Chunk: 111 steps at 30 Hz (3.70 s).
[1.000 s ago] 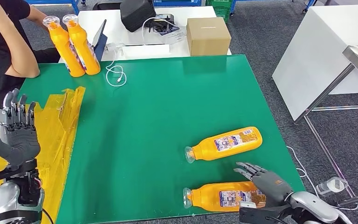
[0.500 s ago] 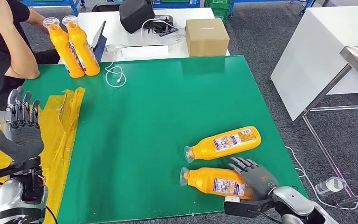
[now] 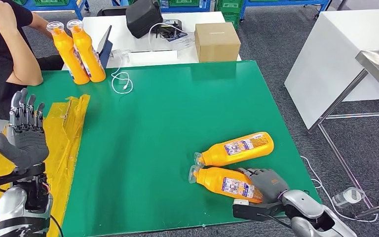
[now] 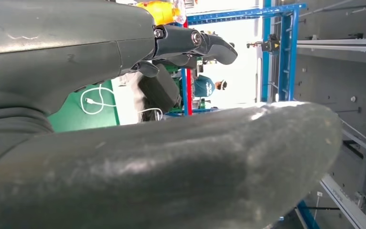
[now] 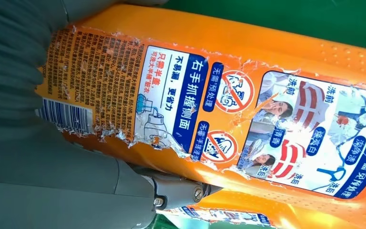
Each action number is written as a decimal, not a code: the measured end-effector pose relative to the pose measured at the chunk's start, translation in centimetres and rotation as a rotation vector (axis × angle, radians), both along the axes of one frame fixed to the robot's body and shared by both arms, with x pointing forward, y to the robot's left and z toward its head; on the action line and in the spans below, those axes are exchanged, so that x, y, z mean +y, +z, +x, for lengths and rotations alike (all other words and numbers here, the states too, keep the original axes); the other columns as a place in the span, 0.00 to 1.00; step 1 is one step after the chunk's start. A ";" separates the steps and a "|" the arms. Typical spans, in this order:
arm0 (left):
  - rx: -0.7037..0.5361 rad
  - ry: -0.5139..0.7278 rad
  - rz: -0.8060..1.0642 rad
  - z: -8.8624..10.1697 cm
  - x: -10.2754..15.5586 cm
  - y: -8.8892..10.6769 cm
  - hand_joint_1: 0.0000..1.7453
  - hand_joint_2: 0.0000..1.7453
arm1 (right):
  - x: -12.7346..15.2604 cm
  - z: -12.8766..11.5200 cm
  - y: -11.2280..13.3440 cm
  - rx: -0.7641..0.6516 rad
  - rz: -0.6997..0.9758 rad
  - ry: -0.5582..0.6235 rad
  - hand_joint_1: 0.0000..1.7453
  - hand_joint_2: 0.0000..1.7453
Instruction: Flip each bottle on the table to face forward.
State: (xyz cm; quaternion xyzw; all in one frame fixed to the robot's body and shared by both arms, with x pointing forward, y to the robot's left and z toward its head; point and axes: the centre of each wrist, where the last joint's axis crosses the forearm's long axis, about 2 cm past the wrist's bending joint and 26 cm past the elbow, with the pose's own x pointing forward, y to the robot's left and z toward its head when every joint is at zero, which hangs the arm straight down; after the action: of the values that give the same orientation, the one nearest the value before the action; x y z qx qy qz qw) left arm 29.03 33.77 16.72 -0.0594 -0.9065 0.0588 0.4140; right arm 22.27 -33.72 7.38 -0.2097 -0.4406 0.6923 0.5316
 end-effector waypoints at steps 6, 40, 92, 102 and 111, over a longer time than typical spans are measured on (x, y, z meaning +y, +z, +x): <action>0.003 0.000 -0.001 0.0 0.0 0.0 0.00 0.00 | 0.1 0.1 -0.1 0.001 0.001 -0.002 1.00 1.00; 0.225 -0.293 -0.229 -2.0 -6.2 -2.9 0.00 1.00 | 11.6 5.1 5.1 -0.127 0.910 -0.090 1.00 1.00; 0.120 -0.473 -0.070 -3.6 -11.7 -1.3 0.00 1.00 | 32.9 5.2 13.1 -0.095 0.998 0.322 1.00 1.00; 0.138 -0.460 -0.092 -3.8 -11.3 -1.6 0.00 1.00 | 31.6 4.8 9.7 -0.098 0.909 0.275 1.00 1.00; 0.155 -0.456 -0.095 -4.1 -11.3 -1.9 0.00 1.00 | 30.9 4.4 8.3 -0.093 0.876 0.262 1.00 1.00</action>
State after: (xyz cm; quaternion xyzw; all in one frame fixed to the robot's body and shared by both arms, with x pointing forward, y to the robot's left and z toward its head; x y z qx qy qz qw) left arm 24.91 22.51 14.79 -0.2773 -0.8314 0.0106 0.4815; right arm 26.68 -2.78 15.73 0.0614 -0.7379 0.4921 0.4577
